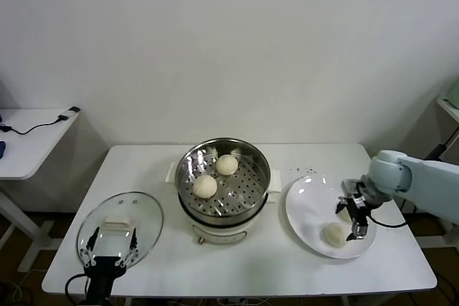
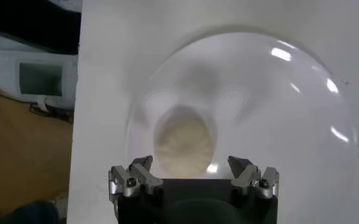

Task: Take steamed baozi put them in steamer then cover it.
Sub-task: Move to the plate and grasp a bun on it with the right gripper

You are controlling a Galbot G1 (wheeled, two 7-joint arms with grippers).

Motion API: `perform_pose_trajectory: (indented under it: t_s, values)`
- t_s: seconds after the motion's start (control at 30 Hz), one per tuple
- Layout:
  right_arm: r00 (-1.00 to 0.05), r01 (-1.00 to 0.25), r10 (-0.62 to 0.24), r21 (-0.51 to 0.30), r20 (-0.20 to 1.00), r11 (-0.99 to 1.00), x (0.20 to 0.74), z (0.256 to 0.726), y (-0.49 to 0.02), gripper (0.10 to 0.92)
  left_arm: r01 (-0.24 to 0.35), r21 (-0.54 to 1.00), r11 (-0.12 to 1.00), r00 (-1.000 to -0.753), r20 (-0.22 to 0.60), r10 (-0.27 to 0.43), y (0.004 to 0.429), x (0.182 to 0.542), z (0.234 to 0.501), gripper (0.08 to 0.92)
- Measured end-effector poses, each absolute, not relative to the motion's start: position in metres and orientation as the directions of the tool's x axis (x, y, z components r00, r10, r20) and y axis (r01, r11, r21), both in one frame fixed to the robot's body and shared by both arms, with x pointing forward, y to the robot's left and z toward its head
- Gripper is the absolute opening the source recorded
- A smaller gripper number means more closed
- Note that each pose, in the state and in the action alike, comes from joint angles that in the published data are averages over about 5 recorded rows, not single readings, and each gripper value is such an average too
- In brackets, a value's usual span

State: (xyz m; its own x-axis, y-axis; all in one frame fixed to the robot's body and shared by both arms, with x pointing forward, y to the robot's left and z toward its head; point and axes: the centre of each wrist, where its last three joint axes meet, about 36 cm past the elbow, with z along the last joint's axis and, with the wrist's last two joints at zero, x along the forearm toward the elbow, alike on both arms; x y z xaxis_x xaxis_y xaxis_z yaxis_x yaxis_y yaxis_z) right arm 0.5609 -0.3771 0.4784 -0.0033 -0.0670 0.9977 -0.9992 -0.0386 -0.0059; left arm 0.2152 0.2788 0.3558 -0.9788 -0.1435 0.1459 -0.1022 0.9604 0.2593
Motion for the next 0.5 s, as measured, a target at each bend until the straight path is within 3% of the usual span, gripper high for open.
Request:
perform_pose_trajectory:
  t_s: [0.37, 0.5]
  values:
    - [0.025, -0.999, -0.053, 0.023, 0.998, -0.047, 0.564, 0.450, -0.374, 0.820, -0.106, 0.265, 0.958, -0.976, 0.155, -0.151, 0.281, 0.214, 0.352, 0.823]
    - [0.026, -0.999, -0.053, 0.024, 0.998, -0.049, 0.567, 0.448, -0.373, 0.771, -0.107, 0.266, 0.958, -0.977, 0.152, -0.151, 0.281, 0.215, 0.352, 0.823]
